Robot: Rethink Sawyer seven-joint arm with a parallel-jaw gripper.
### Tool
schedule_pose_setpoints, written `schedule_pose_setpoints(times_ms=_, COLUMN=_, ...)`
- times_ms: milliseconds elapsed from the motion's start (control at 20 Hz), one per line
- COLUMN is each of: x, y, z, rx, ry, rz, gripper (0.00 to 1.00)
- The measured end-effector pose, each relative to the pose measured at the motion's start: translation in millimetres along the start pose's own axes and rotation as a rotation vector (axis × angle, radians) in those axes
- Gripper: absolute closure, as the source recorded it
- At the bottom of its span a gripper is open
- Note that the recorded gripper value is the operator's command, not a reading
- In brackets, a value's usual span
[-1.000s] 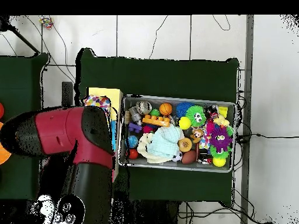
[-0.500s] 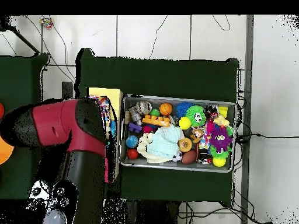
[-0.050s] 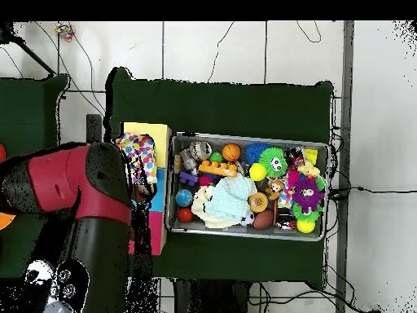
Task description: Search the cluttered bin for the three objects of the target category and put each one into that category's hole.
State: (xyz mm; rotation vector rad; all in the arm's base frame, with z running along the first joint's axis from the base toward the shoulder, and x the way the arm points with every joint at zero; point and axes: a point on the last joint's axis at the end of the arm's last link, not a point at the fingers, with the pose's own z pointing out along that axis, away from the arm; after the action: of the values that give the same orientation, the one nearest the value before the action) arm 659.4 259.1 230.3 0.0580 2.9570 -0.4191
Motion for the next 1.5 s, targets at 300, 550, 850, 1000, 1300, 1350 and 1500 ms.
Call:
schedule_pose_setpoints(times_ms=300, x=1.4, y=-3, z=0, rx=0.0, ry=0.004, rz=0.004, gripper=0.0)
schedule_pose_setpoints(times_ms=550, x=2.0, y=-12, z=3, rx=0.002, ry=0.014, rz=0.017, gripper=0.0)
schedule_pose_setpoints(times_ms=850, x=2.2, y=-27, z=8, rx=0.001, ry=0.011, rz=0.038, gripper=0.0)
schedule_pose_setpoints(times_ms=1000, x=12.8, y=-31, z=-1, rx=-0.009, ry=0.021, rz=0.048, gripper=0.0)
schedule_pose_setpoints(times_ms=1300, x=30.8, y=-27, z=-48, rx=-0.062, ry=0.017, rz=0.069, gripper=0.0)
schedule_pose_setpoints(times_ms=1350, x=34.2, y=-25, z=-58, rx=-0.073, ry=0.009, rz=0.067, gripper=0.0)
schedule_pose_setpoints(times_ms=1500, x=42.9, y=-16, z=-82, rx=-0.093, ry=-0.015, rz=0.055, gripper=0.0)
